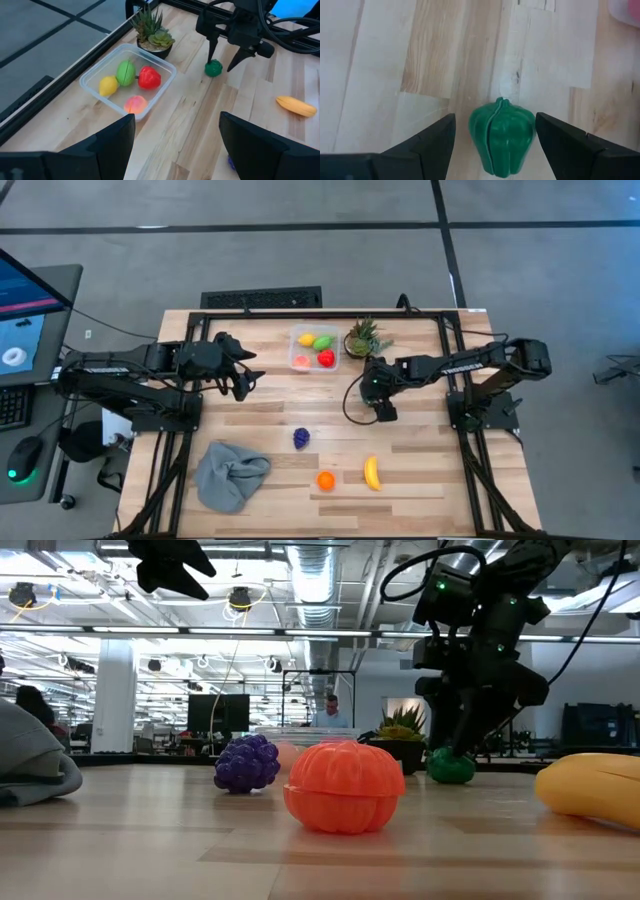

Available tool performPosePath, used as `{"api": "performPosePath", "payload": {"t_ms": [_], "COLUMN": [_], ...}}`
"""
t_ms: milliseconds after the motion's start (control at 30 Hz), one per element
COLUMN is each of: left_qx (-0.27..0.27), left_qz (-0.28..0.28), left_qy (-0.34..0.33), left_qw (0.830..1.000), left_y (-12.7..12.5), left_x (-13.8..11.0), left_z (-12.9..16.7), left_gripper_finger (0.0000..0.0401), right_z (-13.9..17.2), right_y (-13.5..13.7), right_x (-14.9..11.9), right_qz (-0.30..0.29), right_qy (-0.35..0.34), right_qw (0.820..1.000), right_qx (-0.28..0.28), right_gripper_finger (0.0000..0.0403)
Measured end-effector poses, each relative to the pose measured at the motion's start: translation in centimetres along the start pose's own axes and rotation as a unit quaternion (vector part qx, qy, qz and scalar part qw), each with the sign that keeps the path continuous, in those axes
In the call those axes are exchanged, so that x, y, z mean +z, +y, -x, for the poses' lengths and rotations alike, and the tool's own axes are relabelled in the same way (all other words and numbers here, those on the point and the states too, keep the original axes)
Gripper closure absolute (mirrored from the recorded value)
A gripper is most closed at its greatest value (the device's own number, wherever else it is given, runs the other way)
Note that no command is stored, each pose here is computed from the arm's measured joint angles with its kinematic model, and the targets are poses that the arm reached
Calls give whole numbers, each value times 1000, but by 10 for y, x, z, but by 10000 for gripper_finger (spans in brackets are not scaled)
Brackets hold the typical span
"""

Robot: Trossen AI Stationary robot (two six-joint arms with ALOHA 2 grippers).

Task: Pick and placing Produce into tupperware
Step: Put the green bell pepper into the transparent container

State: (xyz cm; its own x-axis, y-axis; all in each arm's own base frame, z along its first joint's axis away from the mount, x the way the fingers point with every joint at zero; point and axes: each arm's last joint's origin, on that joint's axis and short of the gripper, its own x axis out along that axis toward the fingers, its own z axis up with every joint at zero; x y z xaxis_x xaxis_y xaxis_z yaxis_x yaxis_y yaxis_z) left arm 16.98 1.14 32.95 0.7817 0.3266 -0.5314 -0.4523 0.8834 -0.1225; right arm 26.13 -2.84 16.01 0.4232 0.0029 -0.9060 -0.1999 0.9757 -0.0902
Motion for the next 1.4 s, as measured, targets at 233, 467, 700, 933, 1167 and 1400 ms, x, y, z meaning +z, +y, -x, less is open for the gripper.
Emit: {"api": "performPosePath", "payload": {"t_ms": [233,467,700,933,1167,1400], "left_qx": [0,0,-6,-11,-10,-10], "left_qz": [0,0,-7,-12,-13,-18], "left_qy": [0,0,1,2,4,6], "left_qw": [1000,1000,1000,1000,1000,1000], "left_y": [0,0,-2,-4,-4,-4], "left_x": [0,0,-1,-1,-2,-2], "left_z": [0,0,1,1,1,1], "left_gripper_finger": [123,123,123,123,123,123], "right_z": [0,0,0,0,0,-8], "right_y": [0,-1,-3,-4,-7,-7], "right_x": [0,0,-1,-1,-3,-3], "right_qz": [-21,-45,-60,-67,-84,-86], "right_qy": [0,0,0,1,3,13], "right_qw": [1000,999,998,998,996,996], "right_qx": [1,1,-1,-2,-5,-2], "right_gripper_finger": [105,105,105,99,43,32]}}
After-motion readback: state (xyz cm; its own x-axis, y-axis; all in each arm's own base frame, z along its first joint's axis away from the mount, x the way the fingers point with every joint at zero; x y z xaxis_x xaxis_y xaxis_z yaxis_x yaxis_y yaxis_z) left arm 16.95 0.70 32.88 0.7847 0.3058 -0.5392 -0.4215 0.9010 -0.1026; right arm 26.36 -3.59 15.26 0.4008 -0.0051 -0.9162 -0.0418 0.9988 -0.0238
